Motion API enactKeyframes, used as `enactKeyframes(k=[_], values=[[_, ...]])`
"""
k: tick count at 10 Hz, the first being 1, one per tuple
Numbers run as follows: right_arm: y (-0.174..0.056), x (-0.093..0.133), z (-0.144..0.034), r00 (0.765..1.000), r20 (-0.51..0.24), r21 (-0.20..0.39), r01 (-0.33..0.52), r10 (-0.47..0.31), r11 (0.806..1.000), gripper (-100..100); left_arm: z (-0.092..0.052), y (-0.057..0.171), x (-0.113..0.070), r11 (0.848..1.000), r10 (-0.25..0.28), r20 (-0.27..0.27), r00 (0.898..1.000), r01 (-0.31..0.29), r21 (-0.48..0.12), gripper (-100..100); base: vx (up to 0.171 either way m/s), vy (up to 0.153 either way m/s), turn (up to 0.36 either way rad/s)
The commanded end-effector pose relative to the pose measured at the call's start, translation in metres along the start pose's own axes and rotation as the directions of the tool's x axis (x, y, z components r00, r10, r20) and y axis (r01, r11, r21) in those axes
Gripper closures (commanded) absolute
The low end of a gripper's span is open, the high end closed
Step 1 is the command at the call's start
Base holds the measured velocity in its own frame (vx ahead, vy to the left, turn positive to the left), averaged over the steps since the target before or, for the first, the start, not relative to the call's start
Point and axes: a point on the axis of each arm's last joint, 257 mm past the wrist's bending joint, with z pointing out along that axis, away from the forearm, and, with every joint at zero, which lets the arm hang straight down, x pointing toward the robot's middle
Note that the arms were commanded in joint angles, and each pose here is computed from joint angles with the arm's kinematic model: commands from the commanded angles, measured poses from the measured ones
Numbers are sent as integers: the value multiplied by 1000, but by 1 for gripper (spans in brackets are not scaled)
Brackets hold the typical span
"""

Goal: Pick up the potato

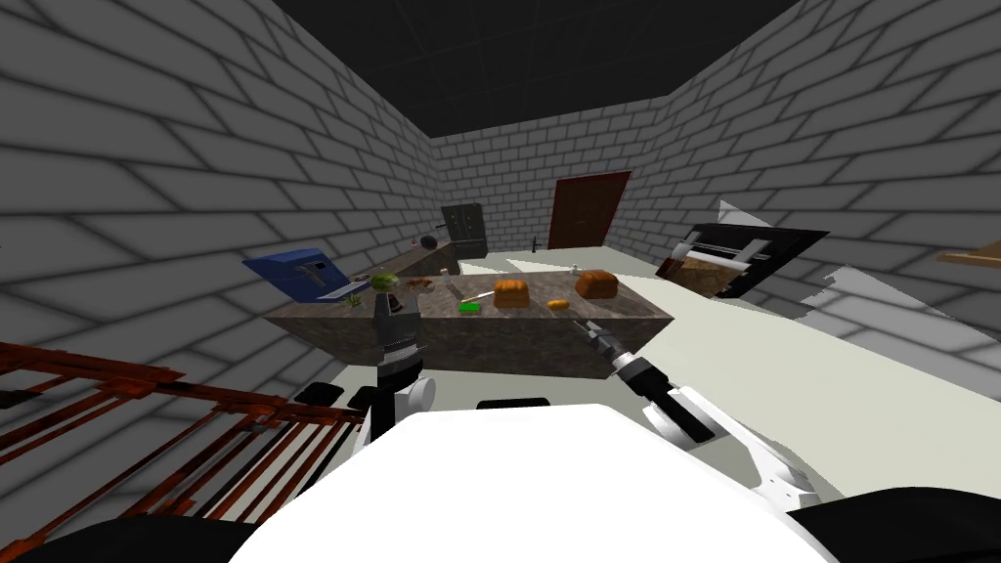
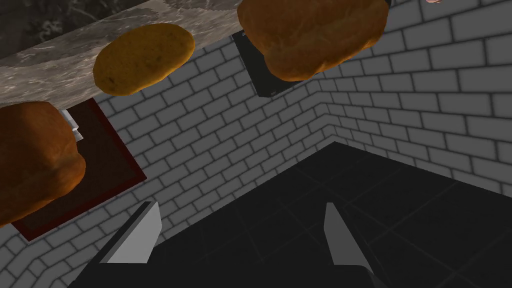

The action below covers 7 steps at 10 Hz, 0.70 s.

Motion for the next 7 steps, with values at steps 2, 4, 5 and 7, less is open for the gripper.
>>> enactKeyframes(k=[2,4,5,7], values=[[-19,15,-6,993,-76,9,96,-95,995,-100,0,0,0,1000,0,0,1000,0,0,0,18,50,63],[-35,25,-13,975,-140,11,177,-174,984,-100,0,0,0,1000,0,0,1000,0,0,0,28,48,75],[-50,36,-21,952,-195,15,243,-236,970,-100,0,0,0,1000,0,0,1000,0,0,0,17,52,89],[-68,44,-31,913,-260,3,327,-315,945,-100,0,0,0,1000,0,0,1000,0,0,0,18,53,71]])
